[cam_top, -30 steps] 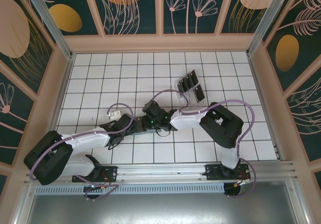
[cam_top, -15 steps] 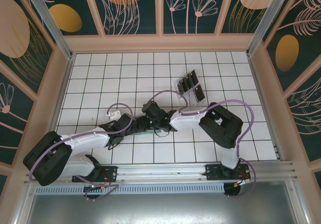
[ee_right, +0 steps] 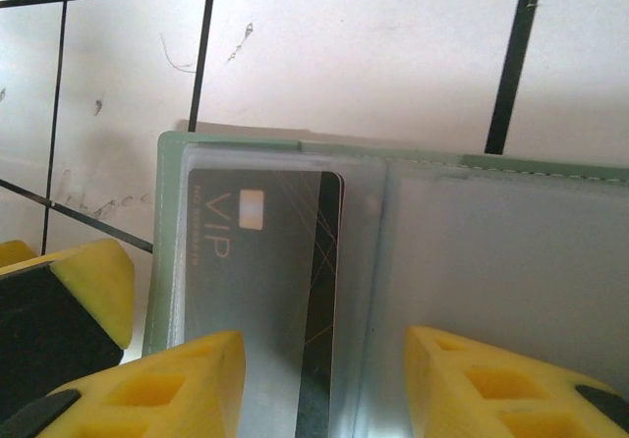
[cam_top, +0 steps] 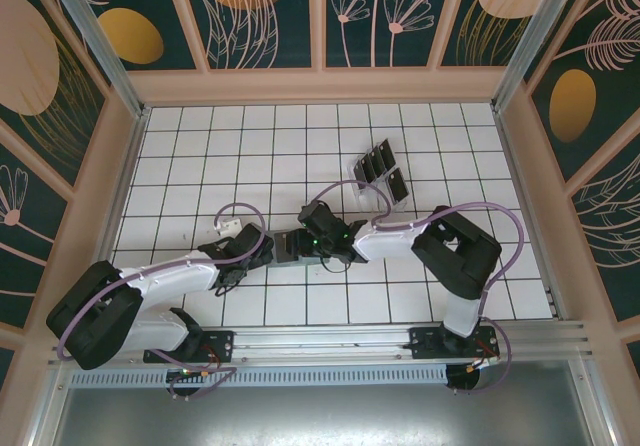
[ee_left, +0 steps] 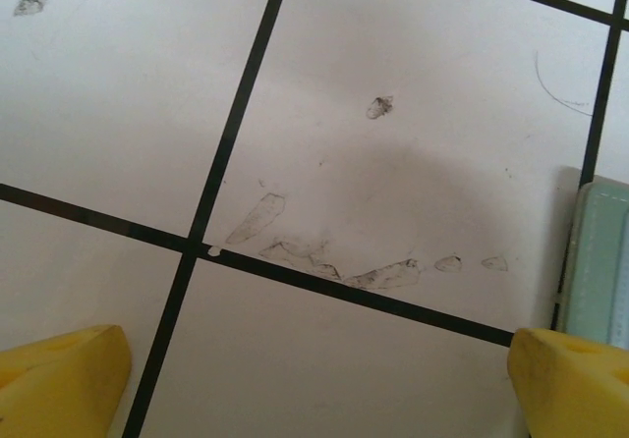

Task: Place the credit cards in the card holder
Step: Insert the credit card into the card slot, then close the card holder at the center of the table.

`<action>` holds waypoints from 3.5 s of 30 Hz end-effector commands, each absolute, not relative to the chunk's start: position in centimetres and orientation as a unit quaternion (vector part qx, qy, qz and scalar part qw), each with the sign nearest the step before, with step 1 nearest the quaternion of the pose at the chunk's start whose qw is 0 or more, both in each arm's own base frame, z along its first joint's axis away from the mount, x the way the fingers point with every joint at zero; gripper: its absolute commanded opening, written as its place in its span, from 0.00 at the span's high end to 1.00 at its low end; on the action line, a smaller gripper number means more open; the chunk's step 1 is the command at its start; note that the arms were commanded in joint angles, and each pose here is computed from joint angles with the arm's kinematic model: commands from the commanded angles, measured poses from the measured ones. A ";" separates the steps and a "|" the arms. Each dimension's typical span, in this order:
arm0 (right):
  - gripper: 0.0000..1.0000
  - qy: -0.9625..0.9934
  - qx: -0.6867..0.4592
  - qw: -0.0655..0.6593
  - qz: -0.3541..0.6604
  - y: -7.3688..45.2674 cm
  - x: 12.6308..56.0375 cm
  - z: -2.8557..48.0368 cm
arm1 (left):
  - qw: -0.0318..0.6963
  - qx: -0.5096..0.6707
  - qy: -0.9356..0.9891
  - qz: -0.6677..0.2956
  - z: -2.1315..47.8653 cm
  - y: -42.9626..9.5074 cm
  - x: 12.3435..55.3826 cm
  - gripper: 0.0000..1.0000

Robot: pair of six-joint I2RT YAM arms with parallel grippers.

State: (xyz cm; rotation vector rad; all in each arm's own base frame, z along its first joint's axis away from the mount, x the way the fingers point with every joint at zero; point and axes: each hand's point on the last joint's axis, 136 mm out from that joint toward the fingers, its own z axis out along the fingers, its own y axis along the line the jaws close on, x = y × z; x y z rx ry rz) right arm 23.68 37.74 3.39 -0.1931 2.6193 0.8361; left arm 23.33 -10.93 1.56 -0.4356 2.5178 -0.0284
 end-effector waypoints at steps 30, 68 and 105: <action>0.78 0.930 -0.083 0.178 0.311 39.4 22.8 3.4 | 0.265 -0.141 0.954 -0.027 -0.2 -11.8 22.9 0.01; 0.56 0.913 -0.103 0.235 0.318 37.3 24.6 10.5 | 0.349 -0.174 0.921 -0.020 6.1 -10.1 24.5 0.01; 0.49 0.940 -0.067 0.263 0.206 29.2 24.5 6.7 | 0.371 -0.082 0.913 -0.146 6.9 -16.3 26.8 0.01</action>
